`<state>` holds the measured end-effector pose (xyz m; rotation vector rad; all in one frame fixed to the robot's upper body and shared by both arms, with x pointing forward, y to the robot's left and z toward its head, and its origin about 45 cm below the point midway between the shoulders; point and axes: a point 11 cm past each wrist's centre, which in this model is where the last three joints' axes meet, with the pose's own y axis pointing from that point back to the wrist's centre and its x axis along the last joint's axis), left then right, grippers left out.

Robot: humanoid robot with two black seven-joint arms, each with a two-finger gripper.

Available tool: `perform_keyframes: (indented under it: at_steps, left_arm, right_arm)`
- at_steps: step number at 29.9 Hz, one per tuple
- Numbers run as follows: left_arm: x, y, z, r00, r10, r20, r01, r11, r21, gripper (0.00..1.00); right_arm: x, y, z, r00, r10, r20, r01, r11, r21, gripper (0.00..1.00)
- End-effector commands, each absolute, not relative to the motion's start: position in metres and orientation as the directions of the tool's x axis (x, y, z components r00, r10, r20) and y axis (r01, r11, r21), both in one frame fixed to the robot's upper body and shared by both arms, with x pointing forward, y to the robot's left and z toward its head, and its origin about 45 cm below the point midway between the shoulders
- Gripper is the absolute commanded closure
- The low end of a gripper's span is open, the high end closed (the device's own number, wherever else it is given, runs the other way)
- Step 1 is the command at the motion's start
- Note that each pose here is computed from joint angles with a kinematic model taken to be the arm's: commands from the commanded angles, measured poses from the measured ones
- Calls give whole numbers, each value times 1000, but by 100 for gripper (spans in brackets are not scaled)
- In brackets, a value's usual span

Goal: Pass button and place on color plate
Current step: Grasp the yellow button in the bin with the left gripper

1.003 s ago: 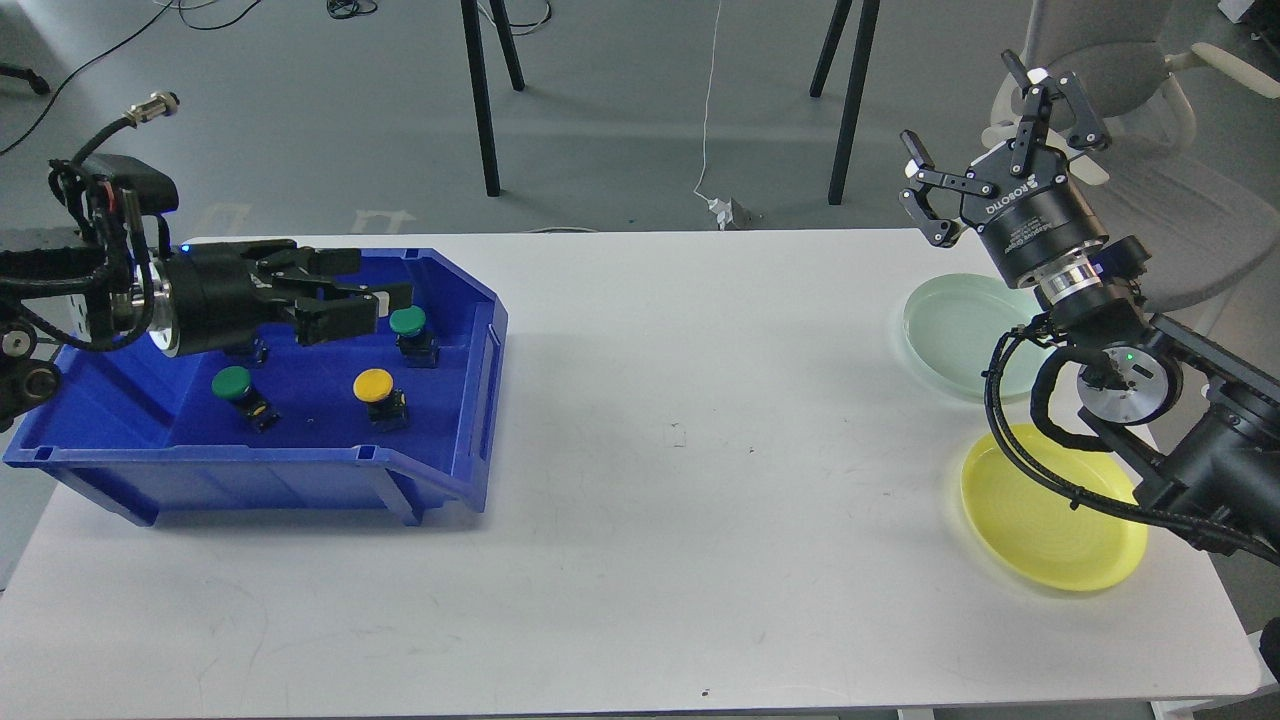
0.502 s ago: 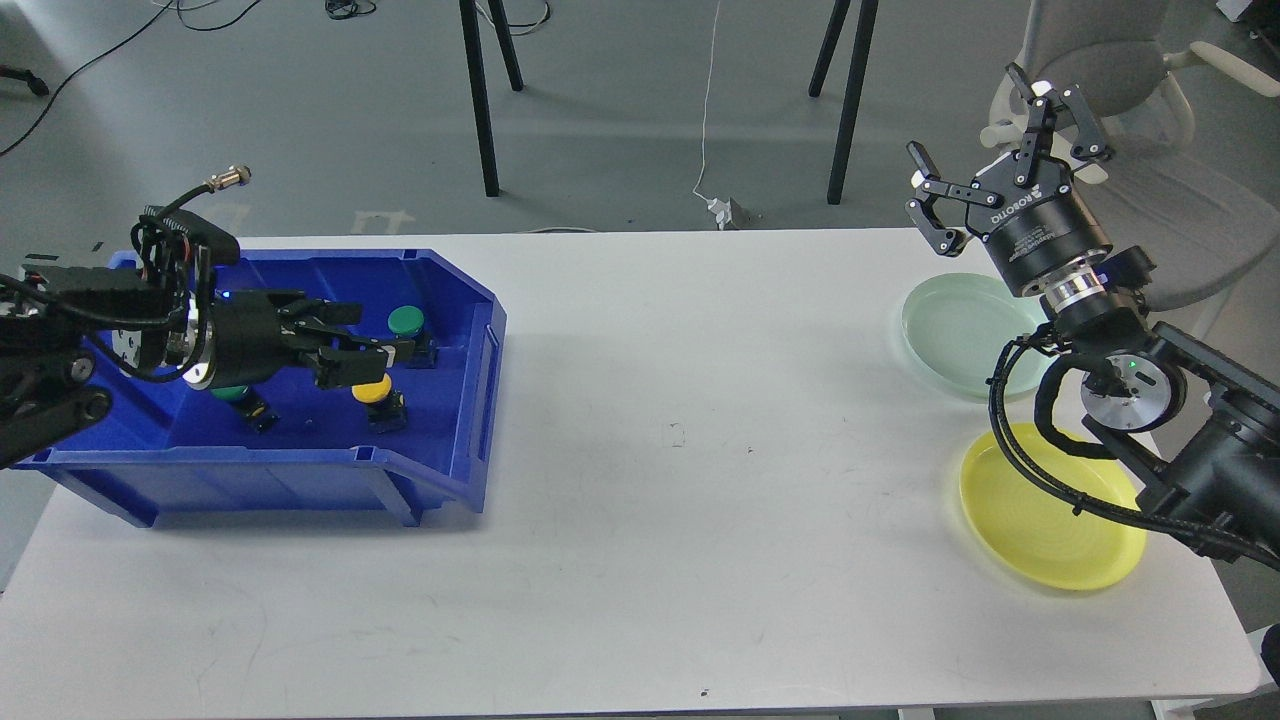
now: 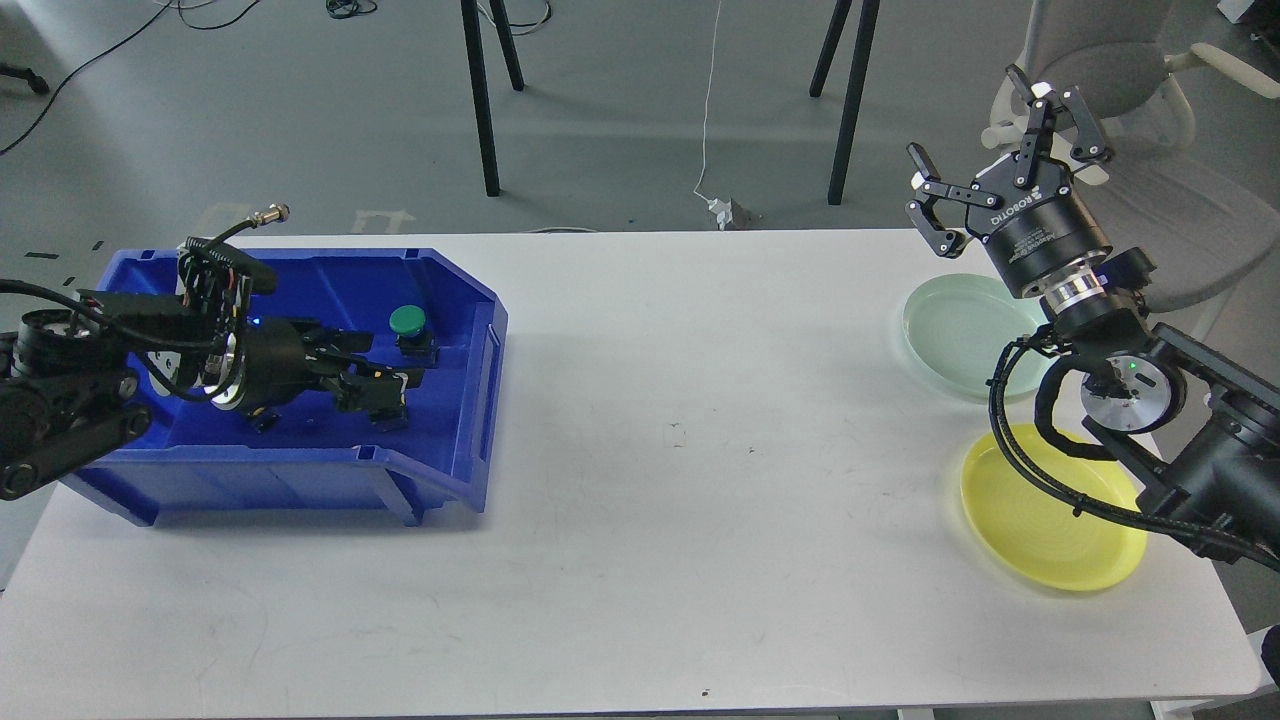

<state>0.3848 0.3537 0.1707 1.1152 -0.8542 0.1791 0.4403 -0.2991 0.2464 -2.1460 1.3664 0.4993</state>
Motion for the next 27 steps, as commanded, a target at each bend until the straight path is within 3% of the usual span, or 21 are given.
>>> perform_keyframes:
  at_steps: [1, 27]
  left_arm:
    - [385, 358, 167, 683, -273, 677, -532, 450, 718, 14]
    - [387, 363, 157, 694, -273, 666, -536, 422, 732, 16]
  right_arm:
    - [440, -299, 246, 417, -707, -572, -909, -338, -245, 1]
    - [438, -300, 242, 409, -708, -576, -912, -335, -236, 1]
